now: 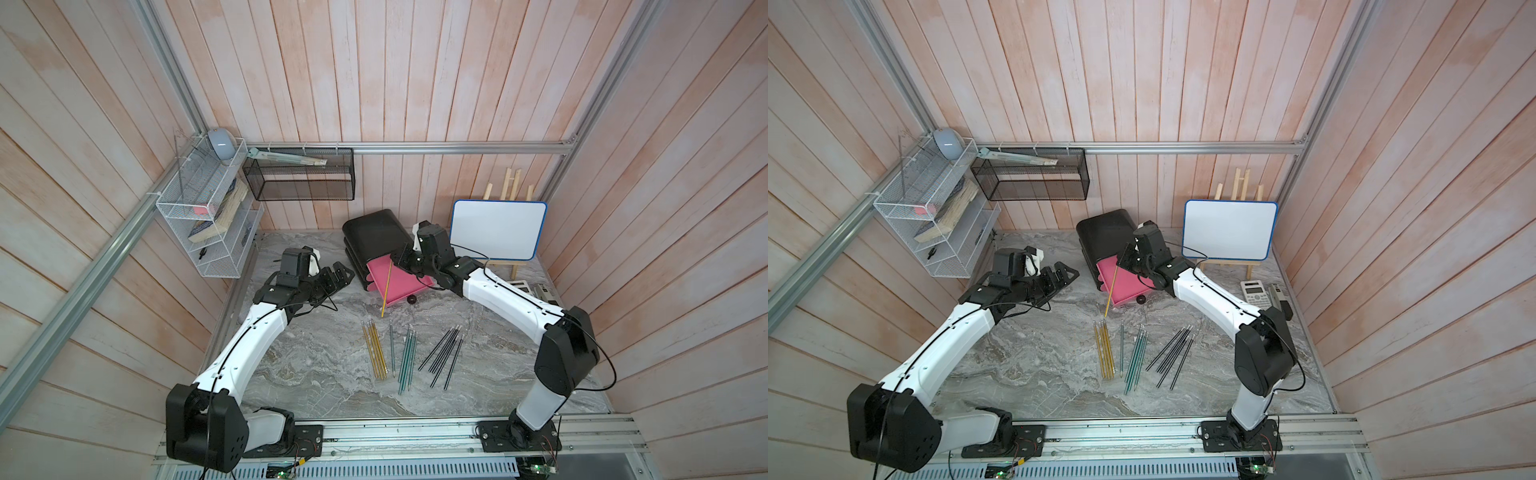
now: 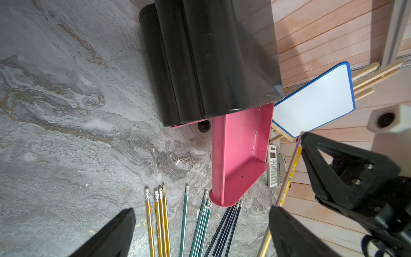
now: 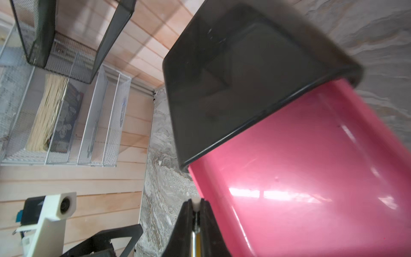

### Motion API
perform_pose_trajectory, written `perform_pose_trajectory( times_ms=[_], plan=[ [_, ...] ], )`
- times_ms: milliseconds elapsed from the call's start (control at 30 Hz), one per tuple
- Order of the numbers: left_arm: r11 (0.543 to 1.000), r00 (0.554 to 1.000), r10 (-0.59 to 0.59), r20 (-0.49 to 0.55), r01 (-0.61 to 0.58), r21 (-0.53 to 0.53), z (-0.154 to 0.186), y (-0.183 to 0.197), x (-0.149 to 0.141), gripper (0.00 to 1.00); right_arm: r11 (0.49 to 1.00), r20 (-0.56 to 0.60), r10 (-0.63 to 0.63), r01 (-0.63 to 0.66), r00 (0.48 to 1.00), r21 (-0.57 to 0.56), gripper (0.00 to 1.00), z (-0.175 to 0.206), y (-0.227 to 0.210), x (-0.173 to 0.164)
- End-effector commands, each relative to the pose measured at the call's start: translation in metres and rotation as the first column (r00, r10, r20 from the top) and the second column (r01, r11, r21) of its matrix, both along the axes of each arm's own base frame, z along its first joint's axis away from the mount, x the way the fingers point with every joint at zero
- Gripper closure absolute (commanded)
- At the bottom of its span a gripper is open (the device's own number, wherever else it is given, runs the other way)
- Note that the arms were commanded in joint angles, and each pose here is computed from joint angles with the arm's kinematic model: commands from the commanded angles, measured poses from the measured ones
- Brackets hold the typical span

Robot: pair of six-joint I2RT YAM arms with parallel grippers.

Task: Please place the pencils in the drawer according to their color
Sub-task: Place the pencil in the drawer.

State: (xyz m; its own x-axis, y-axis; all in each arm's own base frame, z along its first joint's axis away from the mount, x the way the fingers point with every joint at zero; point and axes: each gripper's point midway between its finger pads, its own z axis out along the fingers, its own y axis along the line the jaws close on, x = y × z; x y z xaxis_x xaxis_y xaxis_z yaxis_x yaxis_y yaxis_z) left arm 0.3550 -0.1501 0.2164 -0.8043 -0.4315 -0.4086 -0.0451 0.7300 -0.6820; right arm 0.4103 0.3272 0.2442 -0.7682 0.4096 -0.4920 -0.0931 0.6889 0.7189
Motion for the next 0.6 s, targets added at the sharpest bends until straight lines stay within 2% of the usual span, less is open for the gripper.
perform_pose_trajectory(
  times_ms=[0, 200, 567],
  plan=[
    [1.000, 0.999, 0.007, 0.040, -0.007, 0.004, 0.013, -0.008, 0.011, 0.00, 0.995, 0.056, -0.092, 0.089, 0.994, 0.043, 1.00, 0.016, -0.024, 0.016],
    [1.000, 0.999, -0.012, 0.037, 0.011, 0.010, 0.013, -0.024, 0.017, 0.01, 0.976, 0.092, -0.219, 0.216, 0.971, 0.037, 1.00, 0.009, -0.058, 0.038],
    [0.999, 0.999, -0.034, 0.030, 0.033, 0.014, 0.010, -0.042, 0.019, 0.00, 0.932, 0.183, -0.359, 0.361, 0.915, 0.023, 1.00, 0.008, -0.083, 0.064]
  ],
)
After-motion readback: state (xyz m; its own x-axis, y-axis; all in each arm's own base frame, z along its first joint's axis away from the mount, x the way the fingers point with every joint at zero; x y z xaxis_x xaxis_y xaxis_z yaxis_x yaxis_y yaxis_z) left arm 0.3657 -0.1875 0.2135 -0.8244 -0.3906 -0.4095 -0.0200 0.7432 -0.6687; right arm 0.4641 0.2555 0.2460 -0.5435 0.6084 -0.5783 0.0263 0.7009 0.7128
